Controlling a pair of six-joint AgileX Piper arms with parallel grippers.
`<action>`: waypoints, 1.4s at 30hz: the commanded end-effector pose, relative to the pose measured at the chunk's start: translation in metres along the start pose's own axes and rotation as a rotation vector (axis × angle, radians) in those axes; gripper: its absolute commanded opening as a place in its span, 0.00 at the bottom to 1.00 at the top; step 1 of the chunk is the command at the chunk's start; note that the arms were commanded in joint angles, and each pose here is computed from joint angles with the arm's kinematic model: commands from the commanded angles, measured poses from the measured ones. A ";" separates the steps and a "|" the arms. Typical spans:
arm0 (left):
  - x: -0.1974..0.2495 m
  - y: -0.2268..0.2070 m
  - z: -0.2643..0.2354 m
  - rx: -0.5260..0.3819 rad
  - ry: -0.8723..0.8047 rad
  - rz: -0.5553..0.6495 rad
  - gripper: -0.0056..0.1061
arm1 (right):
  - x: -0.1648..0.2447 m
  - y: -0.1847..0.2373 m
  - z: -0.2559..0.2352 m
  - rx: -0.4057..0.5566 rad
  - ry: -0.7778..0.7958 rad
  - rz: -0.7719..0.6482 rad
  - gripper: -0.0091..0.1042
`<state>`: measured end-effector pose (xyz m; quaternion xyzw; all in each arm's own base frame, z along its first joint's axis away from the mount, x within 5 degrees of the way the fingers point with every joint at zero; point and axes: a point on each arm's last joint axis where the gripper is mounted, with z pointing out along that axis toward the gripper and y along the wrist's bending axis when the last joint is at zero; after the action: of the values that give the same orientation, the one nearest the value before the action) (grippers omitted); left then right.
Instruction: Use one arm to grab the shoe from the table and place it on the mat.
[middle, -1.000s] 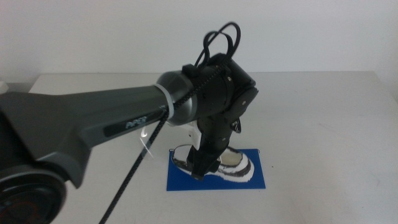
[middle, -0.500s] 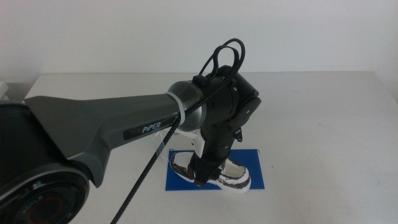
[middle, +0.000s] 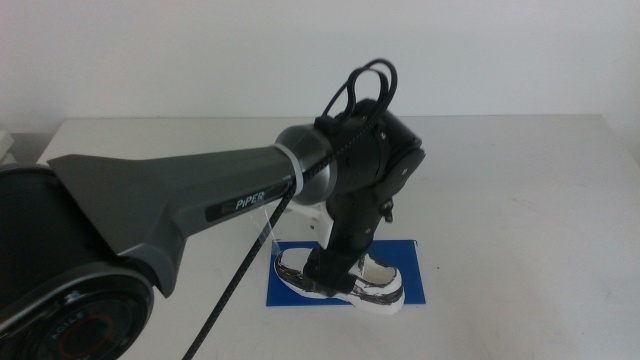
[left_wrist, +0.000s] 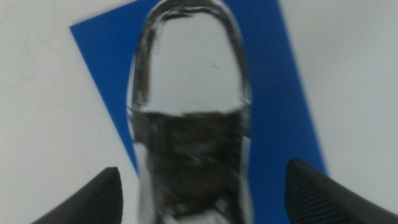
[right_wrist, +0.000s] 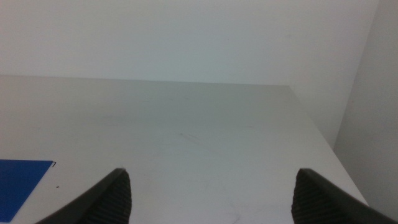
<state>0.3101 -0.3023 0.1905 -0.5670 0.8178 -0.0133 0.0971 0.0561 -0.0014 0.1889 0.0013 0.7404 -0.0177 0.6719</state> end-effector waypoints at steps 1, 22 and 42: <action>-0.008 -0.003 -0.043 0.061 0.000 -0.034 0.82 | -0.011 -0.001 -0.003 0.012 -0.109 -0.021 0.67; -0.066 0.021 -0.176 0.388 -0.079 0.110 0.75 | -0.011 -0.001 -0.003 0.012 -0.109 -0.021 0.67; -0.153 0.060 -0.283 0.440 -0.929 0.912 0.75 | -0.011 -0.001 -0.003 0.012 -0.109 -0.021 0.67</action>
<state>0.2709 -0.1843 0.4573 -0.0759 0.8466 0.0650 0.5228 0.0561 -0.0014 0.1889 0.0013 0.7404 -0.0177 0.6719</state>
